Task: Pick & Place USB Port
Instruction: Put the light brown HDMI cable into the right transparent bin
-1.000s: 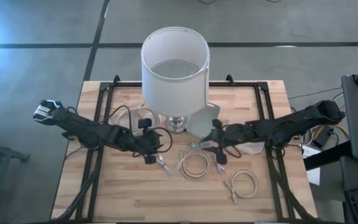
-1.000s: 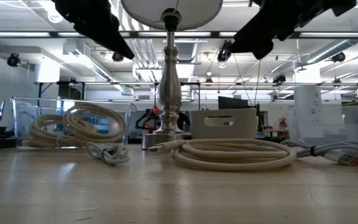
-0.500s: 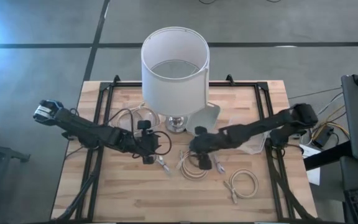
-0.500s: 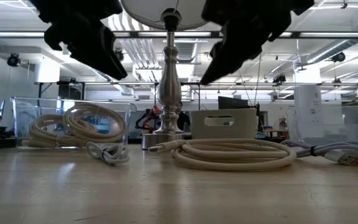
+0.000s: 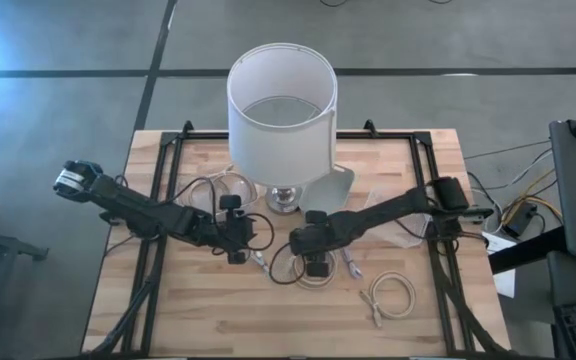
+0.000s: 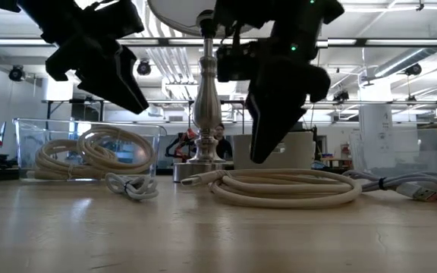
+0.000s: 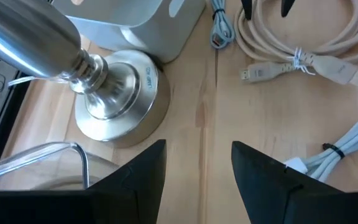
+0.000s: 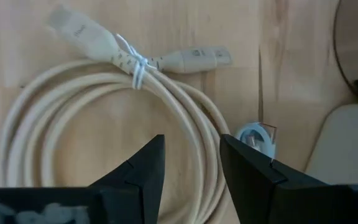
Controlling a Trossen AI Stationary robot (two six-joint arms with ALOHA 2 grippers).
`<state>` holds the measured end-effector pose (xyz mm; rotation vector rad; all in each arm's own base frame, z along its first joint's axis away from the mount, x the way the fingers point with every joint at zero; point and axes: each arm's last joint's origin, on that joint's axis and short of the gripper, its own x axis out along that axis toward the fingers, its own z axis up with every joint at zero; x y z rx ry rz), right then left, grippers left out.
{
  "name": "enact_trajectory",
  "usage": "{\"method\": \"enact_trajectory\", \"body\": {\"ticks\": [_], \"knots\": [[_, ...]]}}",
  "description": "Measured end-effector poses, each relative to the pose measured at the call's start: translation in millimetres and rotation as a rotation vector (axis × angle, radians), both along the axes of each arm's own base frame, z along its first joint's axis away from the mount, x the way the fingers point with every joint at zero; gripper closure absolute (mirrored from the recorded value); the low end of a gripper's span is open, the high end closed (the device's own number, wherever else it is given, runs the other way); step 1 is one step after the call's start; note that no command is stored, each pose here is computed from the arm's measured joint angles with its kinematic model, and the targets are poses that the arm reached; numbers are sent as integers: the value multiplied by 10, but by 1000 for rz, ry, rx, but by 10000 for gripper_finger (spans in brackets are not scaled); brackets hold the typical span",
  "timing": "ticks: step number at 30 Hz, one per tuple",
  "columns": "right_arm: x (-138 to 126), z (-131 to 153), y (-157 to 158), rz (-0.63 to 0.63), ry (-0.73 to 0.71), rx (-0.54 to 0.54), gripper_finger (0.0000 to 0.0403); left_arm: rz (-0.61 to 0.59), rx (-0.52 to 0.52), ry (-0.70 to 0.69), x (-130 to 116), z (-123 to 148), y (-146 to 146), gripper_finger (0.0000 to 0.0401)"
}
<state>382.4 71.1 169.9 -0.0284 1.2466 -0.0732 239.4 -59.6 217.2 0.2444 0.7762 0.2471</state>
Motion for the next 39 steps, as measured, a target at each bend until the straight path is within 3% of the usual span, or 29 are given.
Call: {"method": "enact_trajectory", "body": {"ticks": [28,33,39], "knots": [[-26,-232,-45,11,68,-45,276,-2,-3,-13,9,5,-3,215],[-56,-282,-52,16,78,-48,302,-2,-1,-7,-1,-18,0,215],[-63,-283,-45,57,92,-36,369,-2,0,-4,-5,-28,1,215]]}}
